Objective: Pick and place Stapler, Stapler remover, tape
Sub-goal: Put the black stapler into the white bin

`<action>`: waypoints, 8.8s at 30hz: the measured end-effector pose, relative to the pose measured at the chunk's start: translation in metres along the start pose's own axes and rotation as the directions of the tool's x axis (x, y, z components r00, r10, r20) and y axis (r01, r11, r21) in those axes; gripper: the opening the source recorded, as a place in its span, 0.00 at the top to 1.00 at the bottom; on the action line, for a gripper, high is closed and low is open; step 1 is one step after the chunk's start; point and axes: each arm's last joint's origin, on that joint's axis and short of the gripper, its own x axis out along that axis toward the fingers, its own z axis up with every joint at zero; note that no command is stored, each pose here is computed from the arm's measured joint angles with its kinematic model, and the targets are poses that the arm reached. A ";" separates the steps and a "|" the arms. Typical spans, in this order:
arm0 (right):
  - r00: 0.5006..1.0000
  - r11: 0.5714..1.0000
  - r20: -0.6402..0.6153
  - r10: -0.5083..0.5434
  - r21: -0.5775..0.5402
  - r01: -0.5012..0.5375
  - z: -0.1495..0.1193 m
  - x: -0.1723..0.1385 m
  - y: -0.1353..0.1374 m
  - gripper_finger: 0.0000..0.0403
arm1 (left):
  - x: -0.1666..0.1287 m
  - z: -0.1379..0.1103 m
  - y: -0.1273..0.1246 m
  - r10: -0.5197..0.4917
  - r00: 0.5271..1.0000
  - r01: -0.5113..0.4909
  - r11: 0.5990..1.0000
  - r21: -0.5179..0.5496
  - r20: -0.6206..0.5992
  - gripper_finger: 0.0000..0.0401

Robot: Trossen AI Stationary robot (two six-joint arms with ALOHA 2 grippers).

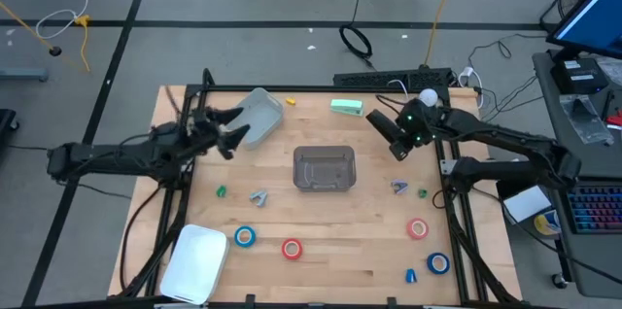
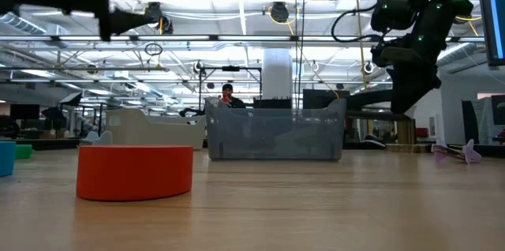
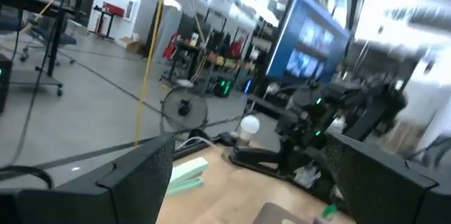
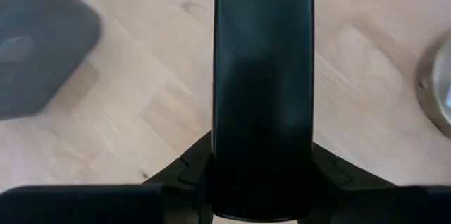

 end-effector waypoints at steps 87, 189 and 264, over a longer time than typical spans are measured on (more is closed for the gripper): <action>0.924 0.858 0.211 0.319 -0.478 -0.187 0.006 -0.007 0.069 0.70 | 0.316 -0.049 -0.105 0.085 0.563 0.430 0.819 0.379 -0.822 0.09; 0.897 0.836 0.261 0.358 -0.517 -0.183 -0.006 -0.037 0.055 0.45 | 0.187 0.050 -0.119 0.414 0.124 -0.271 0.888 0.371 -0.902 0.65; 0.899 0.841 0.281 0.337 -0.519 -0.153 -0.005 -0.037 0.055 0.48 | -0.113 -0.036 -0.256 0.459 -0.270 -0.721 0.486 0.493 -0.847 0.65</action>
